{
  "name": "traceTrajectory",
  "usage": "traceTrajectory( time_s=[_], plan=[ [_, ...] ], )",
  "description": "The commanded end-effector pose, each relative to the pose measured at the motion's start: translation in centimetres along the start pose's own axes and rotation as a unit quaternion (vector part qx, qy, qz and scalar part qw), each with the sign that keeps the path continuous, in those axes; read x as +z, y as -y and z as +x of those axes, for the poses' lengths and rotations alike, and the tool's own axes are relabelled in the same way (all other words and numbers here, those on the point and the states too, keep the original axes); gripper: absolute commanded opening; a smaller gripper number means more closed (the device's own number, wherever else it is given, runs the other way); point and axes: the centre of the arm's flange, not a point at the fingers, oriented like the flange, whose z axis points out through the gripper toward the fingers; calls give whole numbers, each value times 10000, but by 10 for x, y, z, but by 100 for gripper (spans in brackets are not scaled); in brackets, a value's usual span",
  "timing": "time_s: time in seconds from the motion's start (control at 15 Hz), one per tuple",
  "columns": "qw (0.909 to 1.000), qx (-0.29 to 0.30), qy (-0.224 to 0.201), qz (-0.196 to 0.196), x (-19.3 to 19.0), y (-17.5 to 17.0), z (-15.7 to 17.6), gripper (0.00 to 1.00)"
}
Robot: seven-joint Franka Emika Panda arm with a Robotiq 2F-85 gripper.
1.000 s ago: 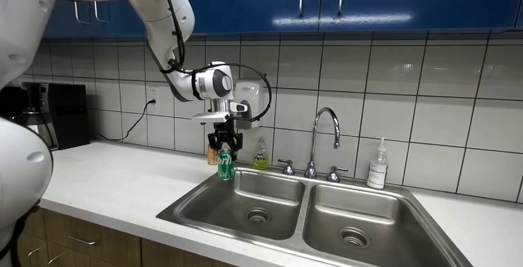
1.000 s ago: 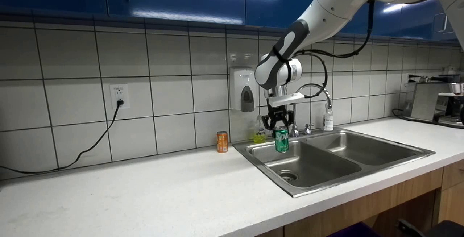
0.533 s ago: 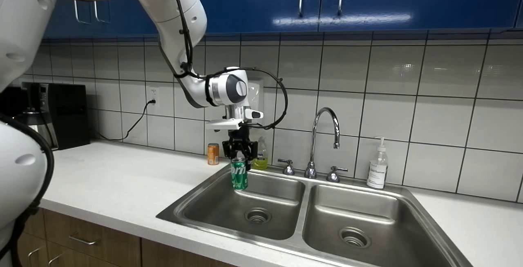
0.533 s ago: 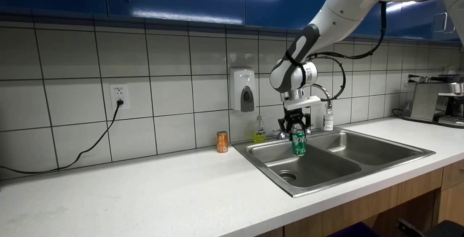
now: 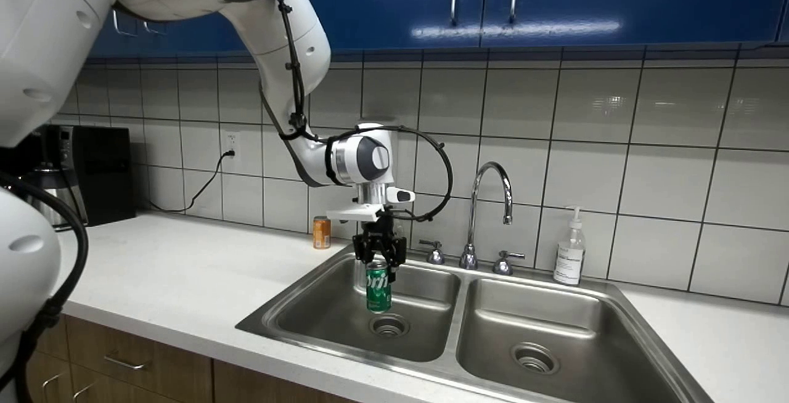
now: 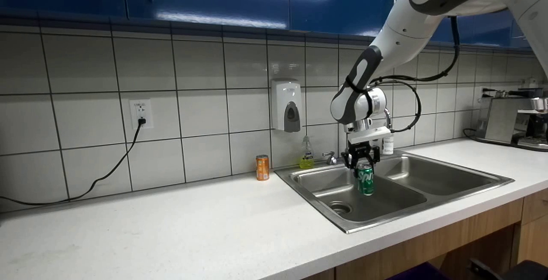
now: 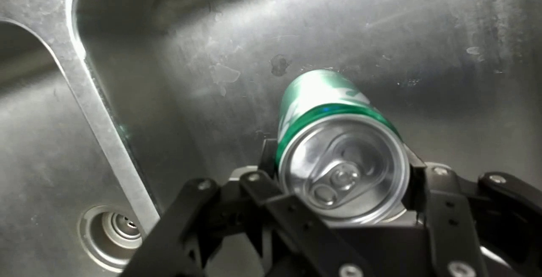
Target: Put the green can in the sink on the left.
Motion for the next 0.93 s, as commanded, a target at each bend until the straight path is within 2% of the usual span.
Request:
traceTrajectory(
  time_s=[0.0,0.87],
  plan=[
    [9999,101,-28,53,20,-9,6,39],
    [10000,87,19,-23,83,-12,11,39]
  ],
)
